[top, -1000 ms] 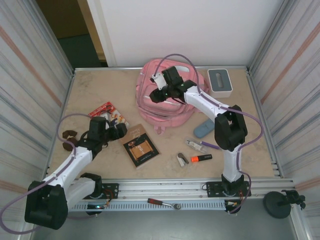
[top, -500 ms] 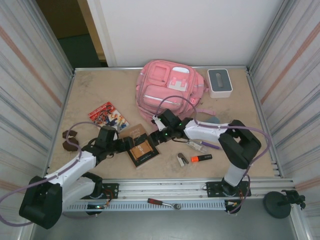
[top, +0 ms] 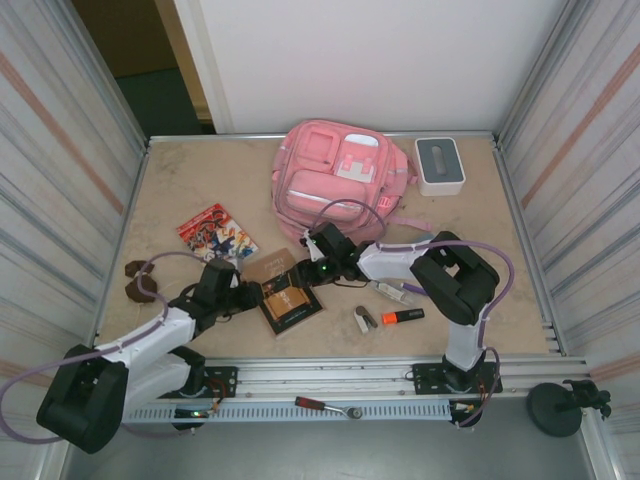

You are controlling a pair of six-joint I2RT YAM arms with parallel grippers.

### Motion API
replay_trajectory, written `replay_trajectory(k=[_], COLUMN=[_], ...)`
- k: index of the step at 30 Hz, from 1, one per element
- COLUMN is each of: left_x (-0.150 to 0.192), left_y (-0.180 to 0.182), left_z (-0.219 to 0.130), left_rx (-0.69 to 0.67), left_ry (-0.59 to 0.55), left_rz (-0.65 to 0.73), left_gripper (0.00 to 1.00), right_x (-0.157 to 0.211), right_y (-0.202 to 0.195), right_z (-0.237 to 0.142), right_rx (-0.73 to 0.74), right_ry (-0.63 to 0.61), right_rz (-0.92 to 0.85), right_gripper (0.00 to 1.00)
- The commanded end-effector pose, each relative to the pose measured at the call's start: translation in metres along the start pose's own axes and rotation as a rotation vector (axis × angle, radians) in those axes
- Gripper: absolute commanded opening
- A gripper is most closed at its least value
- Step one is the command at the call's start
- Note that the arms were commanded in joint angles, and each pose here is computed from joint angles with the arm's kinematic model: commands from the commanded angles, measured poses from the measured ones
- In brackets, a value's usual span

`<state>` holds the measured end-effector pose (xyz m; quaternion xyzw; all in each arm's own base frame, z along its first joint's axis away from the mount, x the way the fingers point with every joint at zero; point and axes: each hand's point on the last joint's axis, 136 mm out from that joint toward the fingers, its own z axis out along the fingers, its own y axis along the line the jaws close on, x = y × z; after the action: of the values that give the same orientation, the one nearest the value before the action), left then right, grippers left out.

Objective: Pack the student bag

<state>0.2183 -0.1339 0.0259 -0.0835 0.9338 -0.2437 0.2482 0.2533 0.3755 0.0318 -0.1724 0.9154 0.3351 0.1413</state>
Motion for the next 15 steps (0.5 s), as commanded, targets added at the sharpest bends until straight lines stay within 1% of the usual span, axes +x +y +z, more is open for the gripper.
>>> replay_trajectory(k=[1,3,6,9,11,12,15], left_x=[0.011,0.010,0.009,0.005,0.000,-0.003,-0.012], left_y=[-0.026,-0.027,-0.030,-0.039,-0.046,-0.049,-0.063], left_z=[0.000,0.000,-0.001,-0.004,-0.009,-0.011,-0.023], left_rx=[0.141,0.148,0.173,0.217,0.248,0.262,0.336], left_ry=[0.050,0.042,0.029,0.015,-0.007,-0.019,-0.072], left_rz=[0.011,0.007,0.001,0.008,0.014,0.020,0.041], left_gripper=[0.28,0.23,0.16,0.08,0.02,0.00,0.00], right_x=[-0.003,-0.009,-0.014,-0.011,-0.009,-0.008,-0.008], right_y=[0.043,0.047,0.047,0.038,0.026,0.021,0.006], right_z=[-0.004,-0.013,-0.021,-0.022,-0.022,-0.023,-0.031], right_rx=[-0.186,-0.205,-0.207,-0.176,-0.143,-0.129,-0.107], right_ry=[-0.028,-0.059,-0.086,-0.082,-0.083,-0.086,-0.094], right_rz=[0.018,0.027,0.041,0.054,0.072,0.080,0.088], right_gripper=[0.42,0.39,0.37,0.37,0.40,0.42,0.52])
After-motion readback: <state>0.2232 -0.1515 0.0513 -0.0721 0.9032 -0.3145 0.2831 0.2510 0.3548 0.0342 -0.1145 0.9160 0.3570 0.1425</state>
